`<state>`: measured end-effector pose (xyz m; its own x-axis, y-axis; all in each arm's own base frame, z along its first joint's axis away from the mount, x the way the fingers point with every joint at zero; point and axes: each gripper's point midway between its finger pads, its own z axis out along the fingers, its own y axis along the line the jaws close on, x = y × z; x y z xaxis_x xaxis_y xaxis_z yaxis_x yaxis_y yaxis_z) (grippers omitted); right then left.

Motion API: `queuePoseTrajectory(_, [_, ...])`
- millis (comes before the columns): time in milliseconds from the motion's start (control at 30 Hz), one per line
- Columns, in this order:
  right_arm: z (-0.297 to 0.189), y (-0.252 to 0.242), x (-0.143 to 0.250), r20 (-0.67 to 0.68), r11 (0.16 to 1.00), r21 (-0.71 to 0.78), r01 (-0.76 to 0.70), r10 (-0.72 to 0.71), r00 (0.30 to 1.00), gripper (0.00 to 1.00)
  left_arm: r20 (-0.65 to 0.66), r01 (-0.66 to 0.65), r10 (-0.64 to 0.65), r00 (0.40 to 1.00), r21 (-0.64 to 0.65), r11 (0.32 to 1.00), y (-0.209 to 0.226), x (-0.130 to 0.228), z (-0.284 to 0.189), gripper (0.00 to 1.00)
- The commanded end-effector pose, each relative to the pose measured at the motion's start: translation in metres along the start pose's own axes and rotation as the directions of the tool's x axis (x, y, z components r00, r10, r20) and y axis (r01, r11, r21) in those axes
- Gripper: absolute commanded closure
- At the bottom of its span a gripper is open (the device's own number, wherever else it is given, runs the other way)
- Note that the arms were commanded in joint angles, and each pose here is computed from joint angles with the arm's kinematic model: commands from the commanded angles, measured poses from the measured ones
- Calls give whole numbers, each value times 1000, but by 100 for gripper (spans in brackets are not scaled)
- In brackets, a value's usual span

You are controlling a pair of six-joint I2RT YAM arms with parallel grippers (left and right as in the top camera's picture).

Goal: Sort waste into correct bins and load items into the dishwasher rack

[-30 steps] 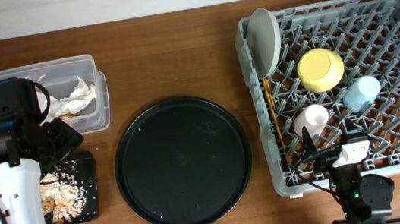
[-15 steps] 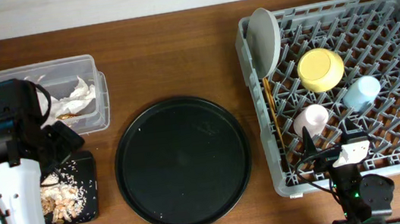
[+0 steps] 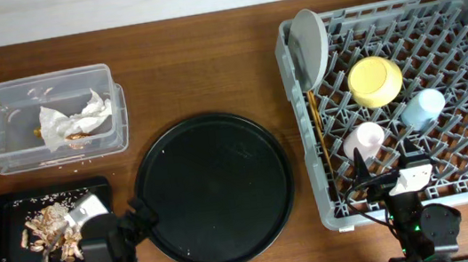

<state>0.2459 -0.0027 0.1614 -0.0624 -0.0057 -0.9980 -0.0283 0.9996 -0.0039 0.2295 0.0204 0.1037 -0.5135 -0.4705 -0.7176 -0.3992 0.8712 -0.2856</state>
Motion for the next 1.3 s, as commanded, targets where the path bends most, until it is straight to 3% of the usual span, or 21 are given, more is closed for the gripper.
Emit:
queuePoseTrajectory(0, [0,0,3,-3,1000,3,7,-7,1000,1,53,15,-17,998,29,999,5,10,6,1])
queuePoseTrajectory(233, [0,0,3,-3,1000,3,7,-7,1000,1,263,38,-79,961,158,987,-6,-13,-6,1])
queuePoseTrajectory(433, [0,0,3,-3,1000,3,7,-7,1000,1,272,33,-84,959,186,982,-8,-10,-3,1])
queuePoseTrajectory(567, [0,0,3,-3,1000,3,7,-7,1000,1,469,-222,107,877,196,955,-31,-43,-19,1])
queuePoseTrajectory(800, [0,0,3,-3,1000,3,7,-7,1000,1,550,-299,153,821,185,936,-33,-42,-21,1])
queuePoseTrajectory(900, [0,0,3,-3,1000,3,7,-7,1000,1,621,-354,179,764,171,919,-40,-54,-35,1])
queuePoseTrajectory(1167, [0,0,3,-3,1000,3,7,-7,1000,1,569,-411,263,779,147,900,-38,-38,-24,1])
queuePoseTrajectory(1267, [0,0,3,-3,1000,3,7,-7,1000,1,578,-469,331,746,104,877,-38,-38,-24,1])
